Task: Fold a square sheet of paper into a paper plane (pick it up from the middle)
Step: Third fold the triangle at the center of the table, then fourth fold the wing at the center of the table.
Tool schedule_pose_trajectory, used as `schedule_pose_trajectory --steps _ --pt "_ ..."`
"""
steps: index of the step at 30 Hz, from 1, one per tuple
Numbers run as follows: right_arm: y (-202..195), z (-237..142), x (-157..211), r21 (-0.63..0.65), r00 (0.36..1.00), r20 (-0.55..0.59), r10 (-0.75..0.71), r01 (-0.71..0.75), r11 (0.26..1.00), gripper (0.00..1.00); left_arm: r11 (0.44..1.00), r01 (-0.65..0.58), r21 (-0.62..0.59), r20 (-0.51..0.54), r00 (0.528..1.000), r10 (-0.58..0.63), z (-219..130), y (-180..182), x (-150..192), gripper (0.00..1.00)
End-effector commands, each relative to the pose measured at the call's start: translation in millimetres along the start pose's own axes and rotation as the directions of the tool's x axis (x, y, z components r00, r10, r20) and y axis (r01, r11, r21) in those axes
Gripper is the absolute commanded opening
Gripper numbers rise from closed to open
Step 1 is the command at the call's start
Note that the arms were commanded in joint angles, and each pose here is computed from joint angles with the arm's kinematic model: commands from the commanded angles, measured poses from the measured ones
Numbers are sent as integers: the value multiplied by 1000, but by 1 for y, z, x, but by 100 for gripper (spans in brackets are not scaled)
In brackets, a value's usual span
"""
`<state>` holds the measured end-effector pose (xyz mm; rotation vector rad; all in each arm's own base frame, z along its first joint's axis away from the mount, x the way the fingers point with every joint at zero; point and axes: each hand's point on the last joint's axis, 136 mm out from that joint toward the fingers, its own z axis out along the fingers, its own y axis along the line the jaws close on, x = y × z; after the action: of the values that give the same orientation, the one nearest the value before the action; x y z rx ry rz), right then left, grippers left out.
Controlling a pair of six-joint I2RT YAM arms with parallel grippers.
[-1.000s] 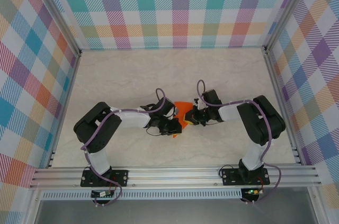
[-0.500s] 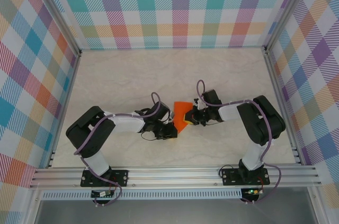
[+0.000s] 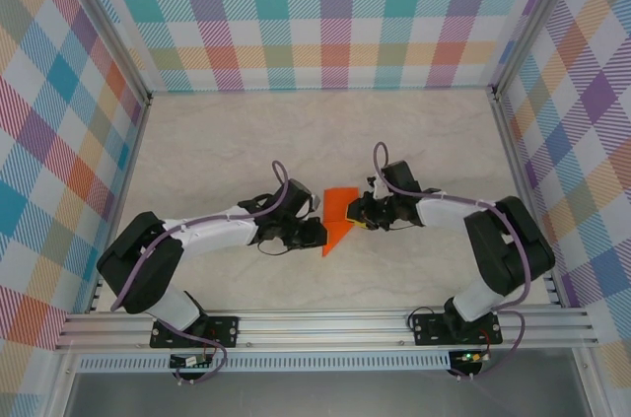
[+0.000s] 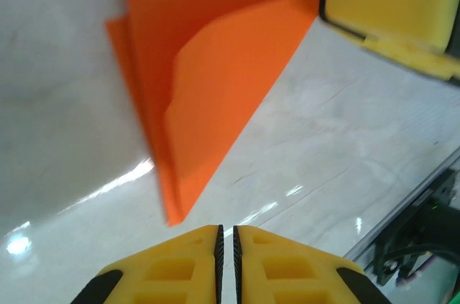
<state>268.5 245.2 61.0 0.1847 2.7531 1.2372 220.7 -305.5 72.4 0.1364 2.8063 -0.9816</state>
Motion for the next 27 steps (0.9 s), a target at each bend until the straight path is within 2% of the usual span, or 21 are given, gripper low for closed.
schedule_pose_trajectory --steps 1,5,9,22,27 --pt "-8 -19 -7 84 998 62 -1 -4 996 30 998 -45 -39 51 998 47 -2 -7 -24 15" --pt "-19 -22 -5 72 996 74 43 -49 996 42 993 -52 -107 44 997 57 12 0 -36 14" --pt "-14 -13 -3 20 998 36 47 -47 999 47 978 -45 -201 42 998 55 17 16 -41 12" --pt "1 9 -7 -83 998 -55 -2 -3 997 50 964 -52 -261 20 998 60 34 33 -43 11" --pt "6 18 -6 -102 995 -93 -48 38 994 44 964 -58 -261 14 998 64 38 33 -43 11"
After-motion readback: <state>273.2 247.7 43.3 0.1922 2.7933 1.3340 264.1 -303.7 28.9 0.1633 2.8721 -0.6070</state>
